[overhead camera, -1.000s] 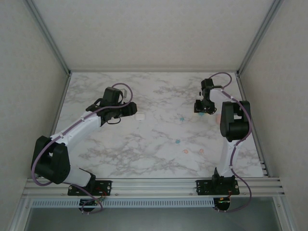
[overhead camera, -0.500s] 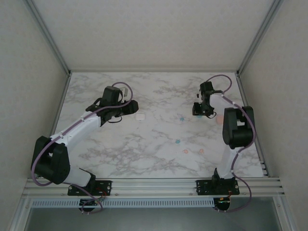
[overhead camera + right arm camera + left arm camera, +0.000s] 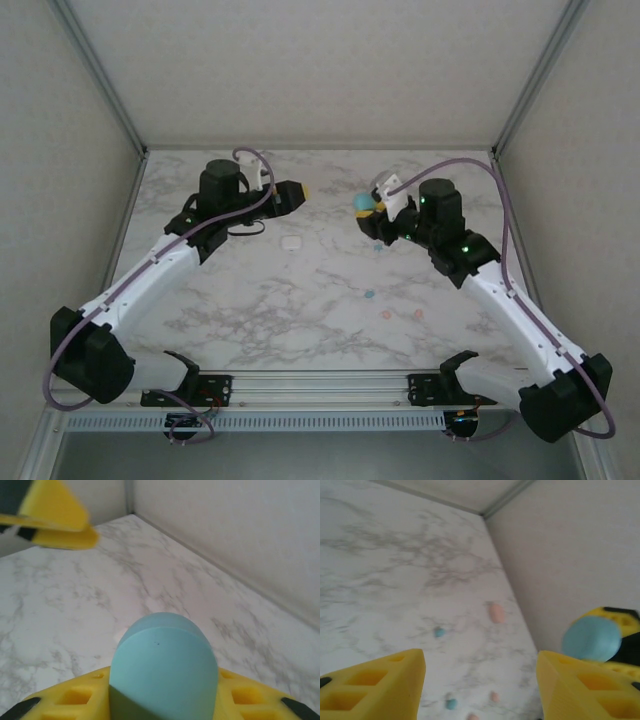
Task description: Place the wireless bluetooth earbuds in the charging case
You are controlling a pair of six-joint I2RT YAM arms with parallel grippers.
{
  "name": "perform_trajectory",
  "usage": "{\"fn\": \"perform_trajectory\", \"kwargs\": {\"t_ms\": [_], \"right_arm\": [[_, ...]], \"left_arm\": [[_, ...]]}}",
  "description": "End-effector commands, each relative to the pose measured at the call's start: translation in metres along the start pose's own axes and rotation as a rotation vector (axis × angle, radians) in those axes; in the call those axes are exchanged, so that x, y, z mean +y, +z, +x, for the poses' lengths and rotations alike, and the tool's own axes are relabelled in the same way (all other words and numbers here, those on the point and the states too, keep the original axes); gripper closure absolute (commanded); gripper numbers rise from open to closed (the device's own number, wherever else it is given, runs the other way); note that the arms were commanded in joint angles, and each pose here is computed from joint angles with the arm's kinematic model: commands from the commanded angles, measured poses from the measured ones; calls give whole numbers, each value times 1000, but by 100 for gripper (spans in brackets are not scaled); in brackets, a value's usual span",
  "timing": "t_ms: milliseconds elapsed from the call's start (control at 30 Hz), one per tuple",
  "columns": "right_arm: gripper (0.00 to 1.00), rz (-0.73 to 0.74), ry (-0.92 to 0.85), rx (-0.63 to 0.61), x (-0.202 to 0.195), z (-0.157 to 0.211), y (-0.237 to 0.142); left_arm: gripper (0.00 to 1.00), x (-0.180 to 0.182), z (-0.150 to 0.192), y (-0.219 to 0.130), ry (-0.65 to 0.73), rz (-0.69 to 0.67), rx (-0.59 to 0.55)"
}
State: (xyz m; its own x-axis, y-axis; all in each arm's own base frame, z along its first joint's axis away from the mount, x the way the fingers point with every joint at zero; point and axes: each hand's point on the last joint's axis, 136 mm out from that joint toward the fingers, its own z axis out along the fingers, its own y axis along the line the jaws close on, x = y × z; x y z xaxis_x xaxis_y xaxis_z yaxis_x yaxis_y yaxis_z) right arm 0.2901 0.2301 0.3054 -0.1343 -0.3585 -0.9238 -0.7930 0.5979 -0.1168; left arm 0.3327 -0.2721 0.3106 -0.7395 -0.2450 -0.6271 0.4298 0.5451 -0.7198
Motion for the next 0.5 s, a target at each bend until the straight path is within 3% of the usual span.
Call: {"fn": "perform_trajectory", "kwargs": {"t_ms": [0,200,467], "right_arm": [[66,-35,-178,-42,18,-11,0],[66,-64,-225,-42,29,-21,0],[65,-77,-230,-64,33,-27,5]], "left_arm": [[41,-55,4,0,37,155,66],[38,-82,32,7,110,192,193],[38,-85,50,25,124,191,276]]}}
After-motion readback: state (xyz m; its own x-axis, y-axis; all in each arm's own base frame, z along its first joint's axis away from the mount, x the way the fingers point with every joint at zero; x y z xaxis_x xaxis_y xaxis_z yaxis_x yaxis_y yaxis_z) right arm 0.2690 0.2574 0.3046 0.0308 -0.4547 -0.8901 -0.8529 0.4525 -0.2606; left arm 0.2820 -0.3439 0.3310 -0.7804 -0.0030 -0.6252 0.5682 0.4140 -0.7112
